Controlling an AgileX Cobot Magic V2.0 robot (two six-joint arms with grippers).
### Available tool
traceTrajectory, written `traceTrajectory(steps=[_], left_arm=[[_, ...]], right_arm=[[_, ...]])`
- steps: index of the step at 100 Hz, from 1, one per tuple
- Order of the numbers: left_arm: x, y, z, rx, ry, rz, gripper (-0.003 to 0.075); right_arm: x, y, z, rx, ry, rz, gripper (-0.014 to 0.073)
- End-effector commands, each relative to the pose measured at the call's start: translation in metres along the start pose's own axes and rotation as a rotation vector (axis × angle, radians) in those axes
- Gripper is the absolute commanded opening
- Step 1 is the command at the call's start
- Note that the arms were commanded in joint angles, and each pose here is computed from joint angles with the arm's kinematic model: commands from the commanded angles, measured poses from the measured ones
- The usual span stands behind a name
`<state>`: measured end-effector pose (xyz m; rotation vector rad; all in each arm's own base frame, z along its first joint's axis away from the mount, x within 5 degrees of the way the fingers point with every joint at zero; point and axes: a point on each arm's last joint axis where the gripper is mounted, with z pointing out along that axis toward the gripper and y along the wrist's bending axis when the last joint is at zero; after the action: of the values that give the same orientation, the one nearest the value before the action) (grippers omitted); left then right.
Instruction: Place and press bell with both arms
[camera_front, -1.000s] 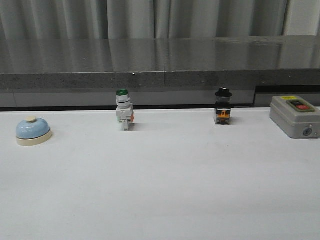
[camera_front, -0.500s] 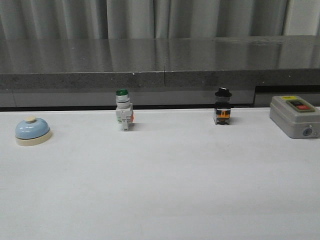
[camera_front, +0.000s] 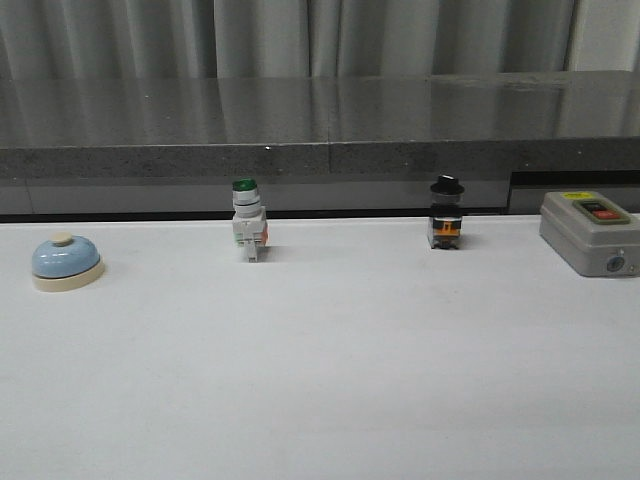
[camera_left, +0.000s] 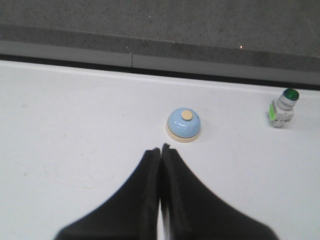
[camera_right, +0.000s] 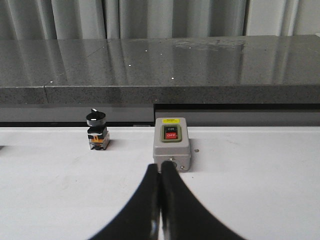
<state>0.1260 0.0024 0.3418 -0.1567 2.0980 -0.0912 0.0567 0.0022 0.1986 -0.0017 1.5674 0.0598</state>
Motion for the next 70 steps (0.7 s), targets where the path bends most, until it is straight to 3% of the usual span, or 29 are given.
traceTrajectory(steps=[1, 20, 27, 34, 49, 56, 70], left_arm=[[-0.022, -0.002, 0.011, 0.007, -0.024, -0.018, -0.0020], [-0.026, -0.002, 0.042, -0.002, 0.073, 0.000, -0.0018], [-0.025, -0.003, 0.050, 0.012, 0.103, 0.020, 0.0020], [-0.024, -0.005, 0.055, 0.033, 0.124, 0.034, 0.0132], [-0.023, -0.007, 0.057, 0.045, 0.130, 0.042, 0.0571], [-0.024, -0.007, 0.057, 0.045, 0.128, 0.042, 0.0715], [-0.026, -0.008, 0.058, 0.048, 0.101, 0.035, 0.0650]], right_arm=[[-0.013, 0.000, -0.002, 0.006, -0.113, -0.013, -0.0060], [-0.013, 0.000, -0.002, 0.006, -0.113, -0.013, -0.0060], [-0.013, 0.000, -0.002, 0.006, -0.113, -0.013, -0.0060], [-0.013, 0.000, -0.002, 0.006, -0.113, -0.013, -0.0060], [-0.013, 0.000, -0.002, 0.006, -0.113, -0.013, -0.0060], [-0.013, 0.000, -0.002, 0.006, -0.113, -0.013, -0.0060], [-0.013, 0.000, -0.002, 0.006, -0.113, -0.013, -0.0060]])
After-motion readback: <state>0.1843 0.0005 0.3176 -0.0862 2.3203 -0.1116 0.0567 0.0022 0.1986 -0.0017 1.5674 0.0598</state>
